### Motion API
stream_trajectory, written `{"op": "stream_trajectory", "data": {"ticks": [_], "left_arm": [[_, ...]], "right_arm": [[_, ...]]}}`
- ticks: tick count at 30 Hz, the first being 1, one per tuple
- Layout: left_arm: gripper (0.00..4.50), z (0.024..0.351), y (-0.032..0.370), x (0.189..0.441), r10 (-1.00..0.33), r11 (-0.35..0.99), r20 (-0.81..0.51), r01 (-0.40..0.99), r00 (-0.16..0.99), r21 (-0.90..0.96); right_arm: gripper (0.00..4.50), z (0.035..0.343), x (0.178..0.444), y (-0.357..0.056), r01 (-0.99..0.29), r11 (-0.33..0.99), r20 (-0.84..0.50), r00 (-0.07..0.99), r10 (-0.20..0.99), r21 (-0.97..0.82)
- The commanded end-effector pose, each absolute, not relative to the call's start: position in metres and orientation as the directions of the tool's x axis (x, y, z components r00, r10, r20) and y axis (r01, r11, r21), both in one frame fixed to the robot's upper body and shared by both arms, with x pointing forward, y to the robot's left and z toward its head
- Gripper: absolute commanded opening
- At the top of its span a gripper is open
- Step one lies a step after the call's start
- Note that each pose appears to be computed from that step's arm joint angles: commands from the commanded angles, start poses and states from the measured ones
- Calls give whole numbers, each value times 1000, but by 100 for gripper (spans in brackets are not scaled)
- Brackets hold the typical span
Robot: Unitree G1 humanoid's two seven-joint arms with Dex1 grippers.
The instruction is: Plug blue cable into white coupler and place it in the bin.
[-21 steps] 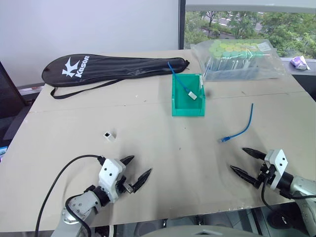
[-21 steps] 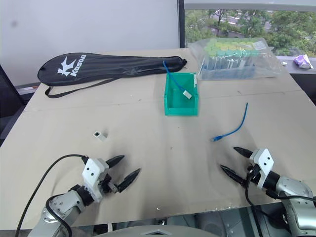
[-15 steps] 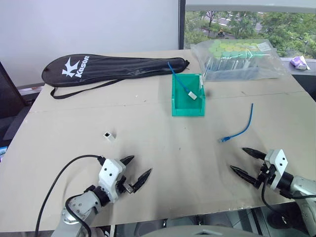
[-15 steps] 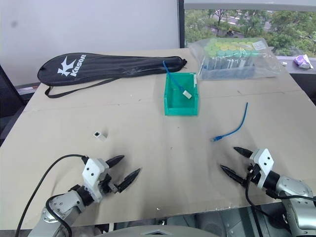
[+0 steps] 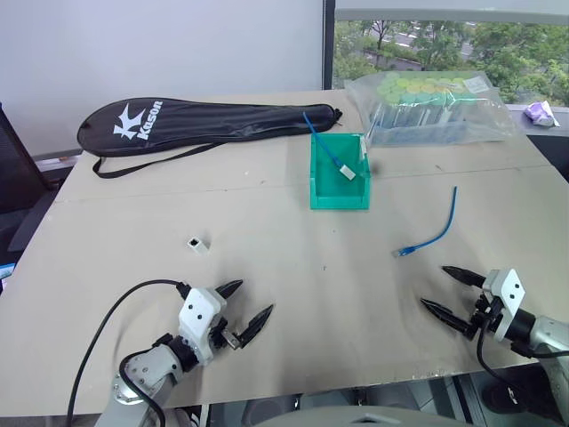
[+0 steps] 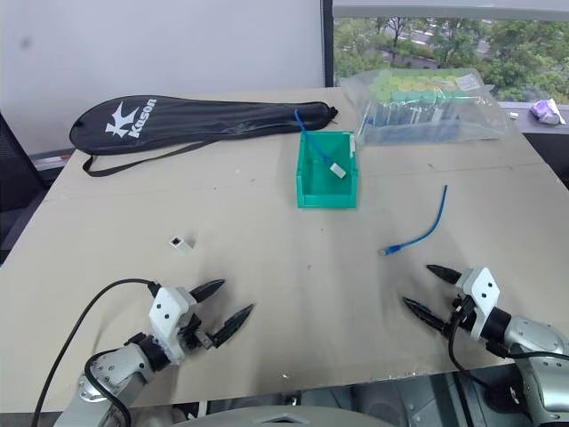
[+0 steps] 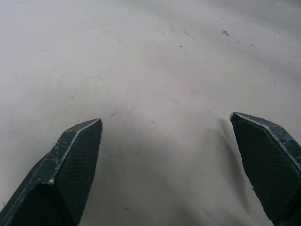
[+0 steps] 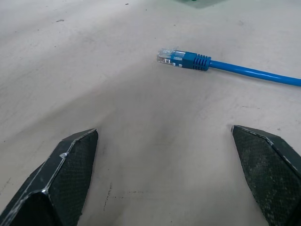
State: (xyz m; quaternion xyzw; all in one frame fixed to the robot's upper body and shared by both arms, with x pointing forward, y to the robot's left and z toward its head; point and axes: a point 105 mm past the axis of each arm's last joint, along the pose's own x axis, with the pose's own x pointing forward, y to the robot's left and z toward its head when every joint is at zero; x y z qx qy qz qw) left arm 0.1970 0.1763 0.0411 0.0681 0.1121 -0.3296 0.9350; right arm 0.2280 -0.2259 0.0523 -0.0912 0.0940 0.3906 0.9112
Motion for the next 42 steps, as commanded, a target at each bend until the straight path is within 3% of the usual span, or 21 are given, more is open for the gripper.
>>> {"op": "stream_trajectory", "data": {"ticks": [1,4,7,12,20,23,26,30,31,36,42], "left_arm": [[445,33,176,192,-626,750,-301,661,720,21],[445,64,169,197,-708,674,-240,737,664,52],[445,88,158,193,-830,484,-271,871,488,87],[445,126,148,195,-920,267,-267,957,288,111],[445,144,149,212,-915,156,-338,965,221,210],[450,144,151,215,-911,154,-346,964,223,217],[450,143,153,216,-908,158,-351,964,227,216],[450,142,153,217,-905,168,-351,961,239,220],[450,142,153,217,-906,170,-350,961,240,220],[450,142,155,219,-905,191,-339,957,258,219],[450,140,179,231,-862,236,-397,943,315,236]], "right_arm": [[450,74,239,-235,-725,669,-207,688,695,-163],[450,95,255,-235,-757,617,-197,652,732,-217],[450,109,271,-228,-822,499,-251,563,788,-275],[450,110,296,-217,-905,319,-380,411,829,-283],[450,96,318,-204,-967,110,-543,220,810,-228],[363,97,320,-197,-975,57,-556,170,813,-215],[238,98,319,-193,-980,28,-557,136,819,-199],[22,100,318,-188,-981,-6,-563,108,819,-196],[5,101,319,-186,-981,-9,-561,103,821,-195],[5,102,324,-171,-972,-35,-566,106,818,-232],[5,103,327,-100,-970,-87,-517,44,855,-225]]}}
